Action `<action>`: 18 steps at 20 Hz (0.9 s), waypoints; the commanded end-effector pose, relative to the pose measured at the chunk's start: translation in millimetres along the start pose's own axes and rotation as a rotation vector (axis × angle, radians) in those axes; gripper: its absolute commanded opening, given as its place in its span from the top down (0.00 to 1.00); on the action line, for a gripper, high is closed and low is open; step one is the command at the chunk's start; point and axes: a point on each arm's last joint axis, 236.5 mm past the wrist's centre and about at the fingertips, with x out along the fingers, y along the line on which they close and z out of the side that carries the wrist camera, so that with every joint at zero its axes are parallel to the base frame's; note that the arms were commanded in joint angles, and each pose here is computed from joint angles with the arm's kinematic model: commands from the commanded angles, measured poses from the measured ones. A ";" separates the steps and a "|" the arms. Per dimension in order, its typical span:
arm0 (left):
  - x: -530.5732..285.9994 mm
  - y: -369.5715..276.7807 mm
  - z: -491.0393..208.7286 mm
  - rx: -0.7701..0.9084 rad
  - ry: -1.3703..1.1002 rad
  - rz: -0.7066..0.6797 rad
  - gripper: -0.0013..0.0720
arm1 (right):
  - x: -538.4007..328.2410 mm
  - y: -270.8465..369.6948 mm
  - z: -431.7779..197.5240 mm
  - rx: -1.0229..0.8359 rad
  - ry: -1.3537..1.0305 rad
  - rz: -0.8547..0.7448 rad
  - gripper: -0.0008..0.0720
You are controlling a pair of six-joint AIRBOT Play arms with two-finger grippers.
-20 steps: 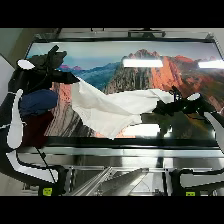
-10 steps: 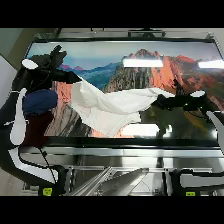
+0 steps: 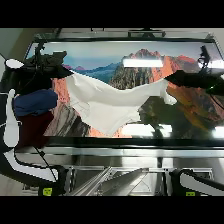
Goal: Fold the shirts.
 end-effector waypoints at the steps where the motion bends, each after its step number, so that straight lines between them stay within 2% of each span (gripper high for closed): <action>1: -13.2 2.1 -2.2 -0.042 0.002 -0.019 0.95 | -37.0 6.2 29.0 -0.030 -0.104 -0.027 0.96; 4: -21.6 -30.4 1.3 -0.036 -0.006 -0.119 0.95 | -56.5 17.8 38.6 -0.064 -0.154 -0.038 0.96; 8: -76.4 -116.2 42.9 0.083 -0.196 -0.283 0.95 | -102.6 59.9 67.2 -0.185 -0.290 -0.054 0.96; 12: -174.1 -238.2 51.9 0.395 -0.303 -0.363 0.95 | -180.8 143.9 93.8 -0.391 -0.506 -0.070 0.96; 16: -295.0 -375.9 45.0 0.772 -0.591 -0.285 0.95 | -295.4 258.9 90.3 -0.644 -0.841 -0.112 0.96; 18: -337.7 -418.5 36.6 0.859 -0.725 -0.177 0.95 | -345.2 304.3 75.3 -0.743 -0.990 -0.152 0.96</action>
